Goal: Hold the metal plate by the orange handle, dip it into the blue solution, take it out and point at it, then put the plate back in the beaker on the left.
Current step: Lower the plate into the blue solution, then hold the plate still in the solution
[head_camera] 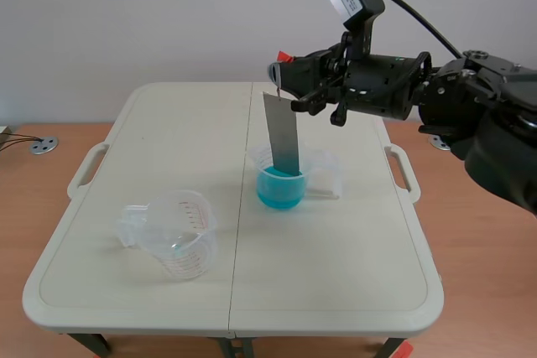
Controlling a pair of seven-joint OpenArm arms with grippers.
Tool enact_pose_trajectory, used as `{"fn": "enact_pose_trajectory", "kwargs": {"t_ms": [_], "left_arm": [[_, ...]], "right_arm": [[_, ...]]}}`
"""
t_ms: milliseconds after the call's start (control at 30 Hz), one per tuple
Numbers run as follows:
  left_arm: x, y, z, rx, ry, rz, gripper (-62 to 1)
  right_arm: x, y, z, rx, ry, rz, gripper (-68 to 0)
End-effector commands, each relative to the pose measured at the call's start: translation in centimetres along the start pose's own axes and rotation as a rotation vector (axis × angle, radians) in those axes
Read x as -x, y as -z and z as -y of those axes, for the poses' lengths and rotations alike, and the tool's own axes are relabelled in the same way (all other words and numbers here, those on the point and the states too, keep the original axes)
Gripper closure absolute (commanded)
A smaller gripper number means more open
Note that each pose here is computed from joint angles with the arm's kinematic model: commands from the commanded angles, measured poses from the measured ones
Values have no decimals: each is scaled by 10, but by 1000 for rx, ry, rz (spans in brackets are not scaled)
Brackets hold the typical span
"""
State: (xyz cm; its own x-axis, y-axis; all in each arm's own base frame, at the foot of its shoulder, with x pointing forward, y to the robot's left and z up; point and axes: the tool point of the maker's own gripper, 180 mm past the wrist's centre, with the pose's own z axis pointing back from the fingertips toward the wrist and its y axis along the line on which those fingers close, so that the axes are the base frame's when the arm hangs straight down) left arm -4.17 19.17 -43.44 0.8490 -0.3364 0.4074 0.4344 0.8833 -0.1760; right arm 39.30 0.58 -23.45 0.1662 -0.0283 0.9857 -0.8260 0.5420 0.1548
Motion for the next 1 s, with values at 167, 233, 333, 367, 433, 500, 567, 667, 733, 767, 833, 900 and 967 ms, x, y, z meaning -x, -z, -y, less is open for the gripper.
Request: {"fn": "enact_pose_trajectory", "kwargs": {"t_ms": [167, 233, 333, 367, 433, 500, 567, 667, 733, 767, 833, 900, 967], "left_arm": [[-3, 0, 1, 1, -3, 12, -27], [-3, 0, 1, 1, -3, 12, -27], [-2, 0, 1, 1, -3, 9, -27], [-2, 0, 1, 1, -4, 9, -27], [-2, 0, 1, 1, -4, 9, -27], [-2, 0, 1, 1, -4, 9, -27], [-2, 0, 1, 1, -4, 9, -27], [-2, 0, 1, 1, -4, 9, -27], [-2, 0, 1, 1, -4, 9, -27], [-2, 0, 1, 1, -4, 9, -27], [-2, 0, 1, 1, -3, 9, -27], [-2, 0, 1, 1, -3, 9, -27], [-2, 0, 1, 1, -3, 9, -27]], "right_arm": [[2, 7, -4, -24, -2, 25, -15], [9, 8, -4, -21, 9, 17, -15], [20, 7, -1, -7, 24, 5, -15], [23, 6, 1, -2, 27, 1, -15], [29, 5, 4, 7, 29, -6, -15], [33, 3, 6, 13, 30, -13, -15], [36, 2, 7, 16, 27, -18, -15], [38, 2, 7, 17, 20, -25, -15], [38, 2, 7, 17, 20, -26, -15], [38, 2, 7, 17, 20, -26, -15], [38, 2, 7, 17, 20, -26, -15], [38, 2, 7, 17, 20, -26, -15], [38, 2, 7, 17, 19, -26, -15]]}}
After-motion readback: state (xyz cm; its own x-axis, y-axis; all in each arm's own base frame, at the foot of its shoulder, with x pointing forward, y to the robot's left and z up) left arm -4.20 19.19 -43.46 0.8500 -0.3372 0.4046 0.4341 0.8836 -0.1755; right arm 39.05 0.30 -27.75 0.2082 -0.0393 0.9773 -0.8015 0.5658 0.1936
